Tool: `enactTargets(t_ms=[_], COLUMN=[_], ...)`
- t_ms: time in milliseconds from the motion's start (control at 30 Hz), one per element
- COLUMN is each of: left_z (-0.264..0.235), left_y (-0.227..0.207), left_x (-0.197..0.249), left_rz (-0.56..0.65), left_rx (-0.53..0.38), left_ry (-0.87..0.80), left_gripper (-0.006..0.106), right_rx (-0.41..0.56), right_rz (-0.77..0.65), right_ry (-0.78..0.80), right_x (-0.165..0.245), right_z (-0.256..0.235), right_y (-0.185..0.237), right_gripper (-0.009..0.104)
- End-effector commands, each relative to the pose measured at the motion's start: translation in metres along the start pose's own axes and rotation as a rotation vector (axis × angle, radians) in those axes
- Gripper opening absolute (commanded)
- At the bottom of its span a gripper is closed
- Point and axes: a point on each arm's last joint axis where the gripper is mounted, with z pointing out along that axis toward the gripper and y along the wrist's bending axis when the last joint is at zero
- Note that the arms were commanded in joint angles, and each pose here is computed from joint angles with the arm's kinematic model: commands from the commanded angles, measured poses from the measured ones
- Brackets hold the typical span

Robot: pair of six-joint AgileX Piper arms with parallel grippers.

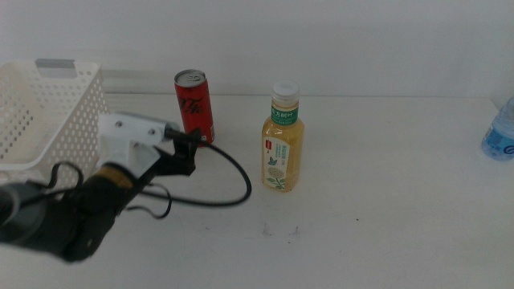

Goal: Use arms to grab the bottles and put them into the dustbin to the left of the table.

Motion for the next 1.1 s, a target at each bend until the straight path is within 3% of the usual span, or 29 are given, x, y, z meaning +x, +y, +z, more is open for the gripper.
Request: enactTargets(t_ms=[0, 533, 933, 1067], left_z=[0.018, 0.126, 0.144, 0.142], left_y=[0.006, 0.035, 0.039, 0.039], left_x=[0.001, 0.032, 0.032, 0.026], left_rz=[-0.006, -0.007, 0.002, -0.008], left_rx=[0.036, 0.025, 0.015, 0.007], left_ry=[0.008, 0.01, -0.006, -0.032], left_gripper=[0.094, 0.094, 0.093, 0.076], right_rx=[0.004, 0.004, 0.004, 0.004], right_rz=[-0.007, -0.007, -0.007, -0.007], right_ry=[-0.01, -0.01, -0.01, -0.01], right_x=[0.0, 0.0, 0.0, 0.0], right_z=[0.0, 0.0, 0.0, 0.0], right_y=[0.0, 0.0, 0.0, 0.0], right_gripper=[0.092, 0.092, 0.092, 0.092])
